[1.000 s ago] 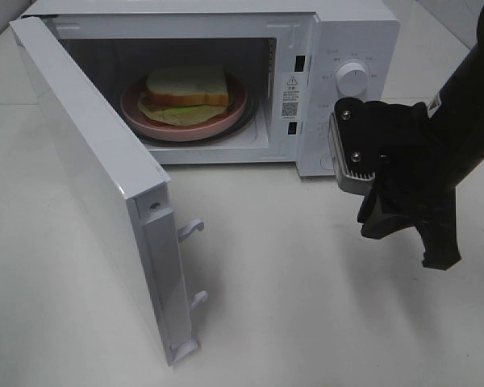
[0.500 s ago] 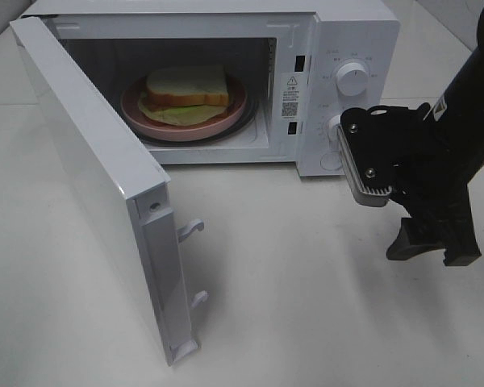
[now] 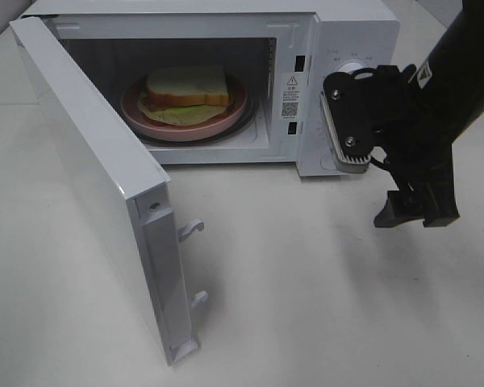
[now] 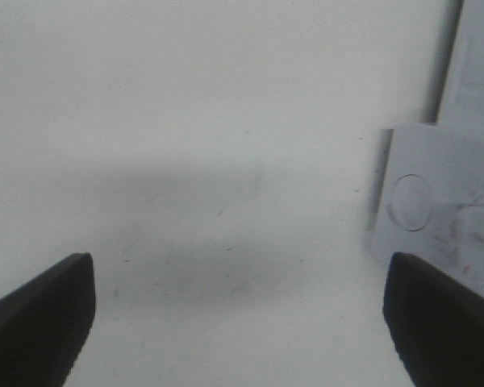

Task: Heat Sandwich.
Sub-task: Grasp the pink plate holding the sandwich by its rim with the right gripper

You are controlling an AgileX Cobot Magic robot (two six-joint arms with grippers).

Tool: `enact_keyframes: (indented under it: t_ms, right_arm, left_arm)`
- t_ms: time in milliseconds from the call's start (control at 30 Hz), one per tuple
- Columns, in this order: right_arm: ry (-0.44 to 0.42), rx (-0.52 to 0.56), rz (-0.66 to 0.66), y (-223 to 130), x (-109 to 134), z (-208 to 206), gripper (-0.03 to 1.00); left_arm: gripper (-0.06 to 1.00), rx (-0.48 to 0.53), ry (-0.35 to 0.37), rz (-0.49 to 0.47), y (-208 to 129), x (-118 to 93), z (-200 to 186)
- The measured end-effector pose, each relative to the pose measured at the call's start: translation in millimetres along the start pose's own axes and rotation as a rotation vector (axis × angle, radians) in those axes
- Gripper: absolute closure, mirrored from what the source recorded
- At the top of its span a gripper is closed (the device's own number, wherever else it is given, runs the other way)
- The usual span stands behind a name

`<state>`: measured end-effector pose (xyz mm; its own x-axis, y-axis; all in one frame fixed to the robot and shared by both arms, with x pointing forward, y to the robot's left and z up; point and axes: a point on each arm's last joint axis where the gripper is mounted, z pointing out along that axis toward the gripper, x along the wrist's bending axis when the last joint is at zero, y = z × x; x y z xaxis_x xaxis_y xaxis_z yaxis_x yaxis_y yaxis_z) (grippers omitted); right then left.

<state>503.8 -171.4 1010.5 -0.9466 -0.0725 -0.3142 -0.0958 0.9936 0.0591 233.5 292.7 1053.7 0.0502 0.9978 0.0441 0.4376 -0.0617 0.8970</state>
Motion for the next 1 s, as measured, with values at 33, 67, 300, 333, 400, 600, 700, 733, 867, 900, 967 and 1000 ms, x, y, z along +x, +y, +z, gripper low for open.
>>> enact_keyframes:
  t_ms: [33,67,300,333,400,600,700,733,867,900,967,1000]
  right_arm:
    - [-0.013,-0.003,-0.008,3.1,-2.3,-2.4,0.04]
    - [-0.03,-0.007,-0.011,7.7,-6.6,-4.8,0.05]
    - [-0.069,-0.021,-0.041,18.9,-17.5,-10.0,0.06]
    - [-0.069,-0.021,-0.041,18.9,-17.5,-10.0,0.06]
    - [-0.083,-0.03,-0.064,27.8,-21.1,-9.6,0.06]
    - [-0.106,-0.05,-0.098,46.3,-33.2,-2.5,0.07]
    - [-0.122,-0.065,-0.111,55.6,-39.8,0.9,0.07]
    - [-0.126,-0.069,-0.115,58.9,-41.8,2.5,0.07]
    - [-0.149,-0.086,-0.125,69.4,-51.2,8.8,0.07]
    - [-0.157,-0.091,-0.126,71.5,-53.7,10.7,0.07]
    - [-0.161,-0.095,-0.129,75.1,-57.8,15.0,0.08]
    - [-0.164,-0.096,-0.129,76.8,-60.2,17.6,0.08]
  left_arm:
    - [-0.01,0.0,0.0,0.0,0.0,0.0,0.0]
    - [-0.01,0.0,0.0,0.0,0.0,0.0,0.0]
    - [-0.01,0.0,0.0,0.0,0.0,0.0,0.0]
    - [-0.01,0.0,0.0,0.0,0.0,0.0,0.0]
    - [-0.01,0.0,0.0,0.0,0.0,0.0,0.0]
    - [-0.01,0.0,0.0,0.0,0.0,0.0,0.0]
    - [-0.01,0.0,0.0,0.0,0.0,0.0,0.0]
    - [-0.01,0.0,0.0,0.0,0.0,0.0,0.0]
    - [-0.01,0.0,0.0,0.0,0.0,0.0,0.0]
    - [-0.01,0.0,0.0,0.0,0.0,0.0,0.0]
    - [-0.01,0.0,0.0,0.0,0.0,0.0,0.0]
    - [-0.01,0.0,0.0,0.0,0.0,0.0,0.0]
